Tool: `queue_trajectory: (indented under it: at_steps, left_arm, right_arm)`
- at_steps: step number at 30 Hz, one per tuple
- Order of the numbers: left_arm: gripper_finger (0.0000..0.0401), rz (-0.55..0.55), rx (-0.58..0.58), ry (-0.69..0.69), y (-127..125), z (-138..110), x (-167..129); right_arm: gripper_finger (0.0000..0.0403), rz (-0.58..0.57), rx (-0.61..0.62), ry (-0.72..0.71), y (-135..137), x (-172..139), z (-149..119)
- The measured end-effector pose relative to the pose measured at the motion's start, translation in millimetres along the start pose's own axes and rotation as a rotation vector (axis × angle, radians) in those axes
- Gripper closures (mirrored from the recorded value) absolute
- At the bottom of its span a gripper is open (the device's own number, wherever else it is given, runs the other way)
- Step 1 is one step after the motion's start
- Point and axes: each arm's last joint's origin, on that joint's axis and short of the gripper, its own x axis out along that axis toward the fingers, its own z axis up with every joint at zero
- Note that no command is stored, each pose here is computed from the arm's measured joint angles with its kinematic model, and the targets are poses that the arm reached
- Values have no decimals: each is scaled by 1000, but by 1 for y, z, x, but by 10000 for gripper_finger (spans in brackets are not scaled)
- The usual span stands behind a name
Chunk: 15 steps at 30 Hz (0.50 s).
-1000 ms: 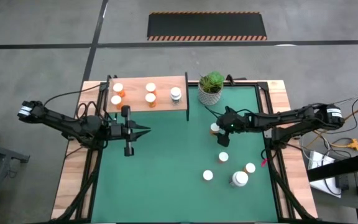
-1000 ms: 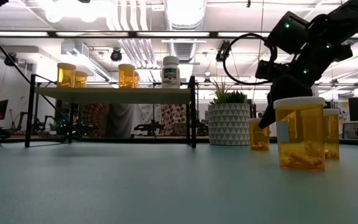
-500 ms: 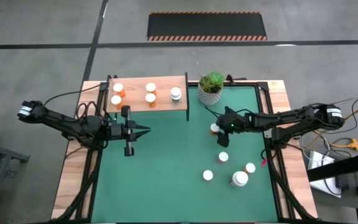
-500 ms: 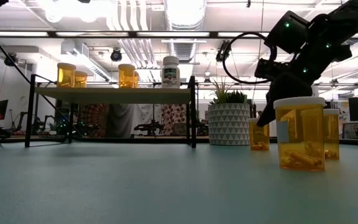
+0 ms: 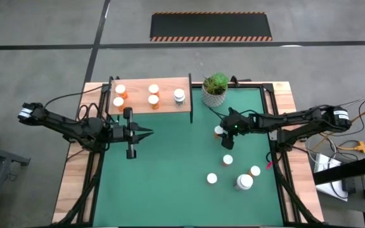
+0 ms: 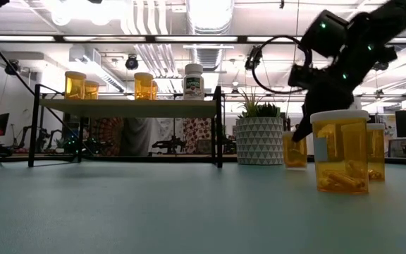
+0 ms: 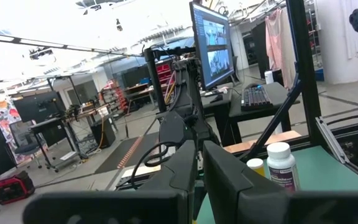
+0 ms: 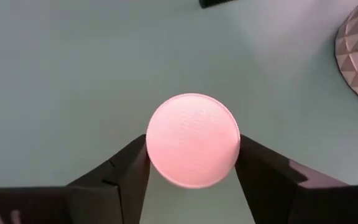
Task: Pick and place medicine bottles onto shelf by color
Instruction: Put the orange pill bottle on the shelf aligned with the other orange pill bottle
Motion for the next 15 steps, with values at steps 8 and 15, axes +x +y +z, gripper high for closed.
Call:
queue_trajectory:
  at_steps: [8, 15]
  left_arm:
    - [386, 52, 36, -9, 7, 5, -11]
    - [386, 64, 31, -41, 11, 0, -28]
  right_arm:
    - [204, 21, 11, 130, 14, -42, 47]
    - [205, 84, 21, 61, 39, -97, 97]
